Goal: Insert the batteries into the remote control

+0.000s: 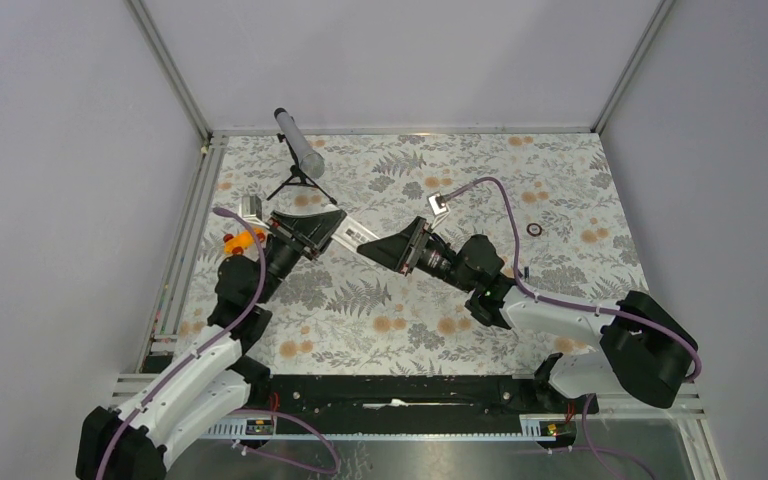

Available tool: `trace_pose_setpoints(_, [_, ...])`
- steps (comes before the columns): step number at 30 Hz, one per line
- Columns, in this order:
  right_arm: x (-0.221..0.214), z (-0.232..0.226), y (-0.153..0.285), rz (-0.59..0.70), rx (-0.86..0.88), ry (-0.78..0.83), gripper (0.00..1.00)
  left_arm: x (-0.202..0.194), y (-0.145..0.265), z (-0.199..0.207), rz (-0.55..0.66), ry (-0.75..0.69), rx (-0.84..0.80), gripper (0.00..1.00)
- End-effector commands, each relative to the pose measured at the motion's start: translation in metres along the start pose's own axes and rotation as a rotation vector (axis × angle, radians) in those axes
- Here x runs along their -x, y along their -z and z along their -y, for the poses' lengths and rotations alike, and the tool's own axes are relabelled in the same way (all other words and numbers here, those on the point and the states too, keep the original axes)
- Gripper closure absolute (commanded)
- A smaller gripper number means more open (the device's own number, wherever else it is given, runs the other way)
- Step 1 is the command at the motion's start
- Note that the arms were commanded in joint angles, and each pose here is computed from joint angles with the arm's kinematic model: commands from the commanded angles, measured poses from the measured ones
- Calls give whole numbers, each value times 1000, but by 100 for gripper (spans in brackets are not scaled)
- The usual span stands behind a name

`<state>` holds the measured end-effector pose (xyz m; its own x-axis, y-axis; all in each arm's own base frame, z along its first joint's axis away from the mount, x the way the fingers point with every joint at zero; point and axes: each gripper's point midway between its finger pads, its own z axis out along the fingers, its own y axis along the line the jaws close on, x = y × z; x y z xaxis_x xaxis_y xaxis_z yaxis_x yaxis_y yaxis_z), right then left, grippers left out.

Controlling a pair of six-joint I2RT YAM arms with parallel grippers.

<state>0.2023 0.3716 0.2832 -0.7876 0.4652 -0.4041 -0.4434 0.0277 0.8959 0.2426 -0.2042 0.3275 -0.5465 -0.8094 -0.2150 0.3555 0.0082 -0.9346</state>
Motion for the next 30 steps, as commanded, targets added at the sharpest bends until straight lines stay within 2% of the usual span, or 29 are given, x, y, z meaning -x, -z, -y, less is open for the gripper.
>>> trace_pose_setpoints(1, [10, -19, -3, 31, 68, 51, 35, -3, 8, 12, -19, -15, -51, 74])
trace_pose_setpoints(3, [8, -20, -5, 16, 74, 49, 39, -3, 9, 11, -14, -5, -55, 73])
trace_pose_setpoints(4, [6, -21, -6, 3, 82, 50, 45, -3, 9, 11, -14, -2, -56, 73])
trace_pose_setpoints(7, [2, -22, -8, -19, 98, 36, 78, -6, 7, 13, -30, -1, -70, 70])
trace_pose_setpoints(8, [2, -22, -8, -21, 100, 35, 86, -6, 7, 12, -33, -1, -68, 65])
trace_pose_setpoints(10, [2, -23, -6, -23, 102, 36, 94, -9, 8, 13, -54, -20, -71, 46])
trace_pose_setpoints(12, [6, -23, 0, -36, 97, 33, 96, -15, 9, 13, -109, -83, -65, 30])
trace_pose_setpoints(13, [13, -21, 5, -36, 94, 37, 96, -15, 11, 10, -144, -138, -53, 25])
trace_pose_setpoints(15, [21, -16, 18, -68, 72, 39, 96, -19, 17, 9, -252, -208, -43, 16])
trace_pose_setpoints(17, [22, -18, 33, -154, 74, 53, 96, -24, 24, 5, -372, -244, -13, 12])
trace_pose_setpoints(22, [-3, -36, 55, -420, 93, 111, 95, -35, 32, 6, -589, -301, 7, 10])
trace_pose_setpoints(26, [-15, -29, 63, -517, 48, 94, 95, -44, 35, 23, -666, -289, -86, 10])
trace_pose_setpoints(28, [-17, -24, 65, -521, 35, 88, 95, -49, 39, 22, -703, -280, -87, 14])
trace_pose_setpoints(30, [-16, -24, 64, -514, 50, 88, 95, -54, 44, 16, -739, -266, -74, 25])
